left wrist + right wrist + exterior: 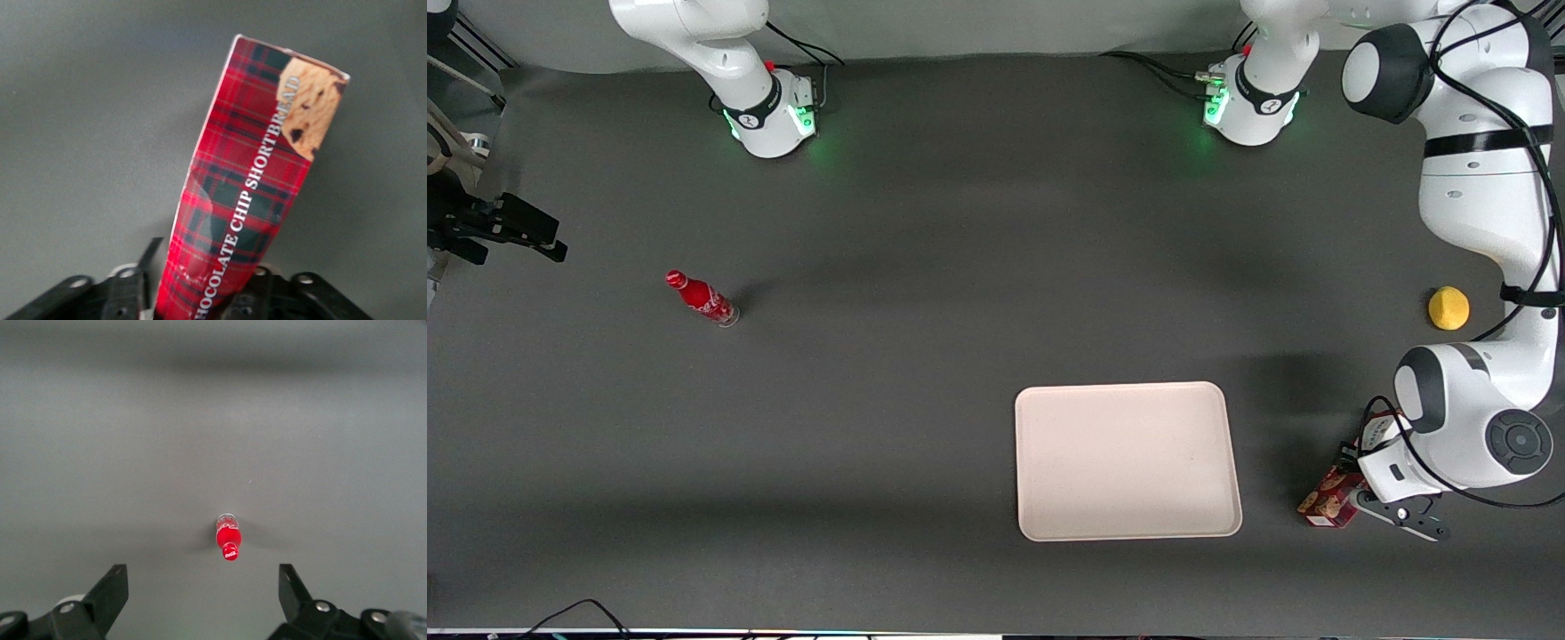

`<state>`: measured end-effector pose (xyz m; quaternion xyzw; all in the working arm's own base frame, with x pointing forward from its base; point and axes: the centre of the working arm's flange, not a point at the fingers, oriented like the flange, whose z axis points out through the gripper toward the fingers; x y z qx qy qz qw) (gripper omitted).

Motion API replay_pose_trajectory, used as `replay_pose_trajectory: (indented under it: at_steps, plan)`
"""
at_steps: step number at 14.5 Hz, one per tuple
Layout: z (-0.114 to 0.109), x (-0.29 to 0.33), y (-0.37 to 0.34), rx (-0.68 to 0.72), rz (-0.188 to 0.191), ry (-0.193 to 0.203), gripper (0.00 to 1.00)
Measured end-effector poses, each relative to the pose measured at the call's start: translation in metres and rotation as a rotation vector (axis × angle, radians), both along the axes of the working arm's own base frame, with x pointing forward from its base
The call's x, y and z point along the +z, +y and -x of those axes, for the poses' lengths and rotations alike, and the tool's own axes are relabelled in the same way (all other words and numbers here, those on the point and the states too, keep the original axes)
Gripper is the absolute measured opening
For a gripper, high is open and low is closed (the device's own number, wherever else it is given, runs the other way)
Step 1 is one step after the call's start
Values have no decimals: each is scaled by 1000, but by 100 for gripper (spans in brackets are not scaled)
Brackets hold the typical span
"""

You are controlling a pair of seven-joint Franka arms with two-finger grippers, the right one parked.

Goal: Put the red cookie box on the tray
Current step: 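Lift the box and carry it with the left gripper onto the tray, then lower the box onto the tray edge and open the left gripper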

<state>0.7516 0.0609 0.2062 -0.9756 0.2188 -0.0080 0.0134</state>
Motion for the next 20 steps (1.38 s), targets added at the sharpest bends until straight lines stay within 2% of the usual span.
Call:
replay_pose_trajectory:
  at_steps: [2,4,6,9,11,15,18,20]
  plan:
    - [0,8,1,3,0,38,27]
    - [-2,32,3,8,1,96,12]
    - [-3,78,4,19,4,156,8]
    - [3,150,-7,121,19,195,8]
    - [7,180,-34,228,48,198,8]
    - [11,204,-131,434,143,201,8]
    - [5,185,-194,516,205,143,8]
    - [3,136,-220,527,198,100,8]
